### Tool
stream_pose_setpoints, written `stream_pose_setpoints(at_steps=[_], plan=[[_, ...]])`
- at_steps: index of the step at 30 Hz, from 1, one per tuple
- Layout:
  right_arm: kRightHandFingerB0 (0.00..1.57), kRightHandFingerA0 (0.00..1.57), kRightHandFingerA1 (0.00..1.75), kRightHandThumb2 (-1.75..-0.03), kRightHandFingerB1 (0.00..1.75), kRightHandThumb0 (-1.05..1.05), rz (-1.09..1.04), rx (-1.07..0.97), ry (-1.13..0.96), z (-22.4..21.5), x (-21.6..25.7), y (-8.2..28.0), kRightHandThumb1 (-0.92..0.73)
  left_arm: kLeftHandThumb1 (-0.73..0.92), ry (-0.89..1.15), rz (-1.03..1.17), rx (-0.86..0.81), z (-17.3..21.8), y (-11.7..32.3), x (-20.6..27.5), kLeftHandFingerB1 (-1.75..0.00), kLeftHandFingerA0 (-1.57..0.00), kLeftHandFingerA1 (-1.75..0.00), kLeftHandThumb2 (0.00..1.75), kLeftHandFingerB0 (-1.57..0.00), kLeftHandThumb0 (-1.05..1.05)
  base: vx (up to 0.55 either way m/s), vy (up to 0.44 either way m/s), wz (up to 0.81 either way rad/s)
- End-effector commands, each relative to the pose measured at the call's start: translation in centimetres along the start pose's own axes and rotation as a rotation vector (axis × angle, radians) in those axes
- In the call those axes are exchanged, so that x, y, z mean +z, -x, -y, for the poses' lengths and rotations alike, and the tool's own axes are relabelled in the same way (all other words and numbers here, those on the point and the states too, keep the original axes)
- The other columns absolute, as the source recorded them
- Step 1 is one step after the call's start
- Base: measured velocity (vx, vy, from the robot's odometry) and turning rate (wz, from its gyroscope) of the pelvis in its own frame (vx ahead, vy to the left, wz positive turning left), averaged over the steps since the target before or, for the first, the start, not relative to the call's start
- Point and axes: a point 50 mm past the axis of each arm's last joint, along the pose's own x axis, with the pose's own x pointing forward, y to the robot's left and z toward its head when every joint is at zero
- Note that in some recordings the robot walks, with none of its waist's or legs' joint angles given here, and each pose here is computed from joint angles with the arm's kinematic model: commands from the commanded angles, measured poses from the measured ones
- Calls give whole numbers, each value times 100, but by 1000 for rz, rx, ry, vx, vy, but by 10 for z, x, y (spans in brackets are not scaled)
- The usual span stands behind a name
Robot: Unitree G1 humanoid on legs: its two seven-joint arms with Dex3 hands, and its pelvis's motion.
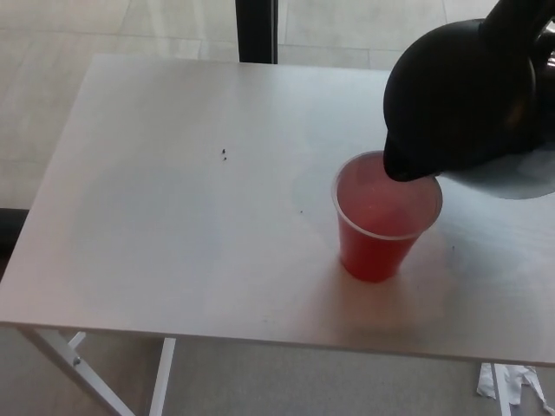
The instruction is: The robot uses its right hand to lift up a kettle kept on the middle of the desk by its handle and tilt it into a glass kept next to it to pour out water
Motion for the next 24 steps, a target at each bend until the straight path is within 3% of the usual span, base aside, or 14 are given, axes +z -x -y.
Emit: stream_pose_setpoints(at_steps=[1,3,4,11,13,14,15,18,19,23,24], plan=[[77,97,175,-101,158,-22,114,-42,50,9,6,0,-56,35,-13,19,15,-6,2,6,-148,-90,-125,103,-72,-105,0,0,0],[76,96,175,-99,158,-23,114,-44,62,9,6,1,-57,35,-19,19,22,-6,2,6,-152,-87,-127,105,-68,-105,0,0,0],[78,96,173,-89,151,-24,104,-38,67,7,4,0,-63,37,-22,18,21,-6,2,6,-149,-86,-127,105,-67,-105,0,0,0],[71,95,175,-104,163,-17,168,-51,78,6,9,1,-53,38,-14,20,21,-5,1,7,-146,-86,-126,103,-67,-105,0,0,0],[71,95,175,-99,161,-18,178,-43,87,4,10,1,-56,38,-16,13,28,-6,1,5,-145,-87,-124,104,-68,-105,0,0,0],[89,98,172,-76,70,-24,179,-42,92,2,7,0,-59,38,-19,17,24,-6,1,6,-147,-88,-125,105,-68,-105,0,0,0],[93,98,174,-98,100,-23,187,-36,97,0,8,1,-52,38,-21,20,18,-6,2,6,-148,-88,-126,105,-68,-105,0,0,0],[97,100,172,-101,98,-21,200,-38,115,-1,10,1,-49,39,-29,19,16,-6,1,7,-148,-86,-126,105,-66,-105,0,0,0],[86,98,175,-96,139,-17,223,-36,162,-2,13,3,-49,79,-31,21,16,-6,1,7,-36,-50,-49,64,-34,-80,0,0,0],[80,95,175,-96,154,-12,252,-22,209,-7,17,6,-42,80,-25,26,14,-7,2,8,-35,-49,-49,64,-32,-80,0,0,0],[74,94,175,-99,161,-14,256,-18,210,-8,17,7,-41,64,-27,27,14,-7,2,8,-49,-43,-59,103,-25,-78,0,0,0]])
